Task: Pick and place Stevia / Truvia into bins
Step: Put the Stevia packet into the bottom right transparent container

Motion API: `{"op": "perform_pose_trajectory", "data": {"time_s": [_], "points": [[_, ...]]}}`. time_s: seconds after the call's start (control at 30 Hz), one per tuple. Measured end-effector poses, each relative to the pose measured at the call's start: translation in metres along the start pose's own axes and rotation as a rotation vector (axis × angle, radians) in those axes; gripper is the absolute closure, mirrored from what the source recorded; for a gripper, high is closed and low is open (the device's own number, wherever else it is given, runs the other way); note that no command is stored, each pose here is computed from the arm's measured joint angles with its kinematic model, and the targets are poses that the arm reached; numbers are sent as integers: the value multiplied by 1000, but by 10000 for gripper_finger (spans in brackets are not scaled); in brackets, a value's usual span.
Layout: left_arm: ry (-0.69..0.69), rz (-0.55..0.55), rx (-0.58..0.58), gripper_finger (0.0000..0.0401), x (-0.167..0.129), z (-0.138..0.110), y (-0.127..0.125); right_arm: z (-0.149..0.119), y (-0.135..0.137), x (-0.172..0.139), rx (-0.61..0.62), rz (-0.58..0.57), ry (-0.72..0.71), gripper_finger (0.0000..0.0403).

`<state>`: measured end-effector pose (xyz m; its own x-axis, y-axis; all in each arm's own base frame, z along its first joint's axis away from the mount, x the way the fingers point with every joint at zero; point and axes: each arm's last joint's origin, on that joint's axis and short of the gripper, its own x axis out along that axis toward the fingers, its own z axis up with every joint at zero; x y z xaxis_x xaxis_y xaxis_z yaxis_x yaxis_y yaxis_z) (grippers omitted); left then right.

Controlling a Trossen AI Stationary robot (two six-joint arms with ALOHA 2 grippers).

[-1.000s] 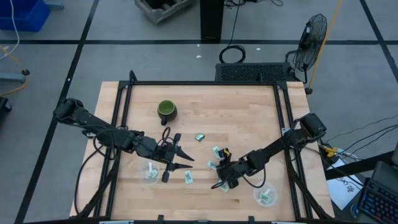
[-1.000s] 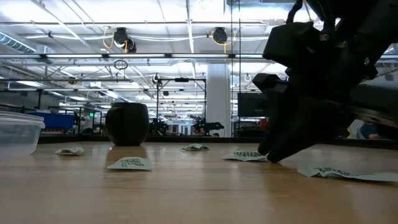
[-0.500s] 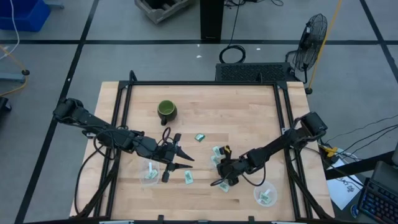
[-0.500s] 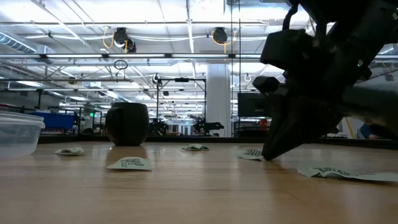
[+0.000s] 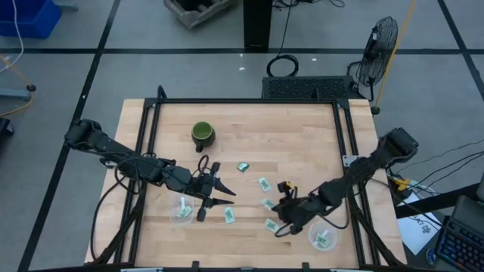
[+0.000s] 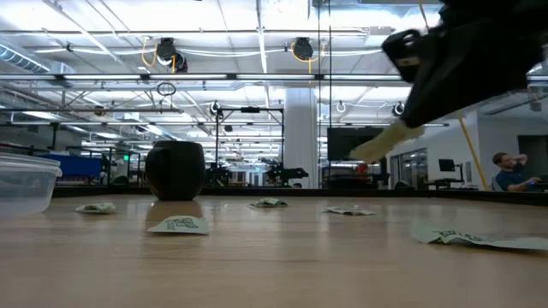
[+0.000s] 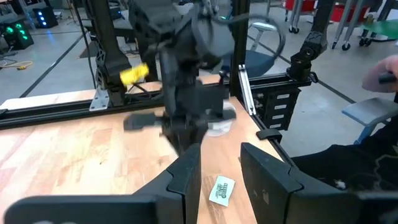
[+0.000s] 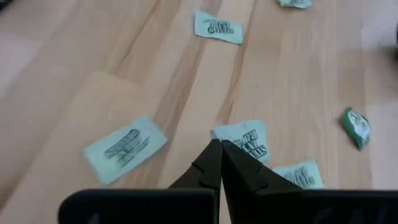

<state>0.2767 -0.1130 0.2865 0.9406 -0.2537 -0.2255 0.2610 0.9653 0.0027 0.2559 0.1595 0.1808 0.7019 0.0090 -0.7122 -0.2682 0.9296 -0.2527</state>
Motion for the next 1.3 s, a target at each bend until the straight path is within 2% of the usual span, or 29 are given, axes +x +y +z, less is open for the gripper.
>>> {"op": "perform_pose_trajectory", "data": {"time_s": [0.1,0.2,0.4,0.63,0.87,1.0,1.3], "points": [[8,13,1,281,0,-1,0,-3,10,-22,11,-6,9,403],[11,26,2,281,0,-1,1,-6,23,-45,43,41,8,403],[11,27,5,281,0,-1,1,-20,45,-88,165,132,30,403],[11,27,6,281,0,-1,1,-30,67,-121,304,246,19,403],[11,29,6,281,0,-1,1,-40,82,-134,461,316,74,403],[11,34,8,281,0,-1,2,-46,85,-137,555,341,153,403],[11,55,8,281,0,-1,2,-66,83,-127,647,283,250,403]]}}
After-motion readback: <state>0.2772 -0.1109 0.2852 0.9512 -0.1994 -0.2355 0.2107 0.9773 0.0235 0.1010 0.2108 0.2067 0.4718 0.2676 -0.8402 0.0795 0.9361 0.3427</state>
